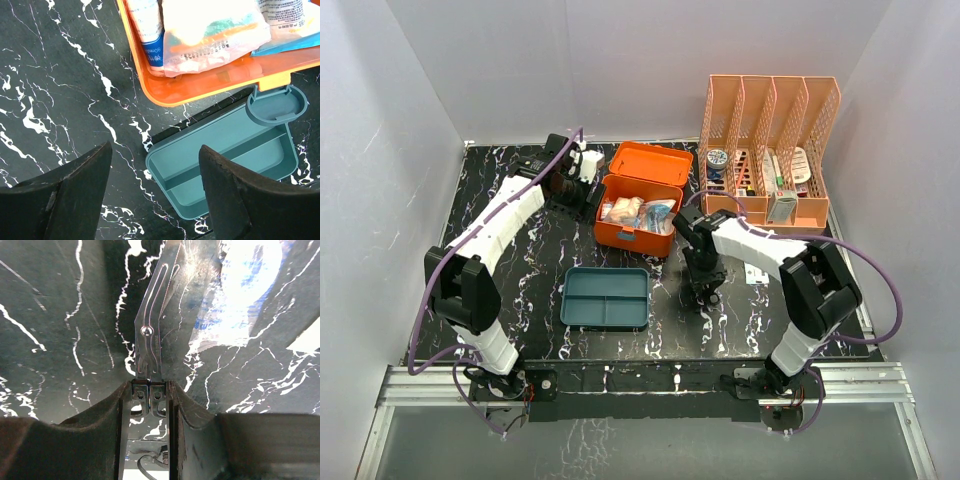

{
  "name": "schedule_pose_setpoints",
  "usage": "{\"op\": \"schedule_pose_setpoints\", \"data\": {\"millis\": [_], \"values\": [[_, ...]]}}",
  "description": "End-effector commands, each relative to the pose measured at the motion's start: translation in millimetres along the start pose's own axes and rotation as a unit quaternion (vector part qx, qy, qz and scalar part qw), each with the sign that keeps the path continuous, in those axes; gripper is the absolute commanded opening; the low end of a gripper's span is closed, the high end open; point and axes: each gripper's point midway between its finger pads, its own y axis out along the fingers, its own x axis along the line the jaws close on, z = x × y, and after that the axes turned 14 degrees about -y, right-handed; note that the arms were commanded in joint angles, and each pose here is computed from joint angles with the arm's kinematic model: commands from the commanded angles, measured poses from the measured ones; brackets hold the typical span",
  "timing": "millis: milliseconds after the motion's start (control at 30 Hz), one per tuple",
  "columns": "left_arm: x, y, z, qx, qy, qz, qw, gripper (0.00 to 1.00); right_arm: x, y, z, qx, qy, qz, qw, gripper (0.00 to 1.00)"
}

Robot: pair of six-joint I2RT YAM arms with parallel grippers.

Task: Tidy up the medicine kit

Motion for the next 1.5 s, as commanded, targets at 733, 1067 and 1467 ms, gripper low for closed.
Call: {"op": "schedule_pose_setpoints", "data": {"millis": [733, 1067, 1467], "values": [[72.6, -30.3, -7.2, -0.025, -0.143, -0.051, 0.988, 0.96, 5.5, -159.7, -117.2, -0.203, -0.044, 0.006, 0.978, 0.0], [89.5, -35.3, 3.9, -0.019, -0.187, -0.062, 0.98, 0.98, 86.2, -178.6, -163.6, -0.25, -0.177, -0.042, 0.951, 0.0], [122.9, -44.4, 31.9, -0.007, -0.26, -0.085, 0.962, 0.99, 186.4, -190.7, -158.4, -0.283, -0.348, -0.095, 0.888, 0.0]]}}
